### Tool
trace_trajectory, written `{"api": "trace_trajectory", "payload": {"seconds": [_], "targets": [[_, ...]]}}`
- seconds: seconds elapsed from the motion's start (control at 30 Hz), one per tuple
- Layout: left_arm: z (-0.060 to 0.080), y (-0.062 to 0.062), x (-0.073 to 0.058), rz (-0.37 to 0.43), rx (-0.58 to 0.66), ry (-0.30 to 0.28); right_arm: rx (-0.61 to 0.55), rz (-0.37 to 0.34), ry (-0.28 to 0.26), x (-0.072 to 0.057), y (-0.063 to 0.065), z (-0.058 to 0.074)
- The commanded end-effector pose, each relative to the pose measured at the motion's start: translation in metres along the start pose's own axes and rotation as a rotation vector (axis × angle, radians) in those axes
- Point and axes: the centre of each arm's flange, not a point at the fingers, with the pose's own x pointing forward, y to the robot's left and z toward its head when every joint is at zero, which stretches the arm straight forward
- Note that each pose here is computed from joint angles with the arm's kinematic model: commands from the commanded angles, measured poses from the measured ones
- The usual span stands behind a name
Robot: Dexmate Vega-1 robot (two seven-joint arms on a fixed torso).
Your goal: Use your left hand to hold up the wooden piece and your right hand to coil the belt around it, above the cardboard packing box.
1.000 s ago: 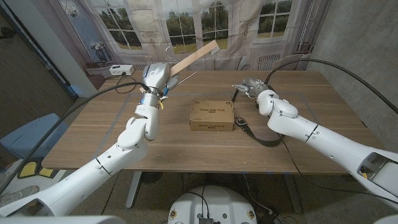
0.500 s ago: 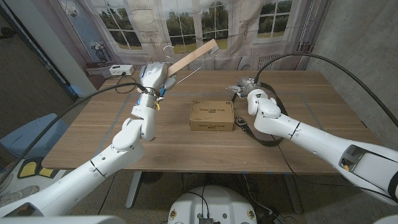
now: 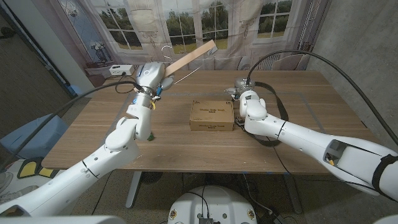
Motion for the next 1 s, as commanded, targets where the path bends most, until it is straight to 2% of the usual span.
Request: {"api": "trace_trajectory", "payload": {"seconds": [0.03, 0.23, 0.43, 0.67, 1.0], "targets": [[-0.003, 0.006, 0.006, -0.102, 0.054, -0.055, -0.075, 0.019, 0.043, 0.009, 0.010, 0.010], [0.001, 0.010, 0.011, -0.150, 0.103, -0.086, -0.083, 0.027, 0.053, 0.012, 0.015, 0.006], [0.003, 0.010, 0.011, -0.157, 0.103, -0.096, -0.111, 0.034, 0.081, 0.014, 0.019, 0.003], [0.005, 0.011, 0.010, -0.149, 0.100, -0.103, -0.144, 0.104, 0.113, 0.020, 0.026, 0.001], [0.006, 0.015, 0.007, -0.139, 0.103, -0.110, -0.178, 0.164, 0.114, 0.027, 0.035, 0.002]]}}
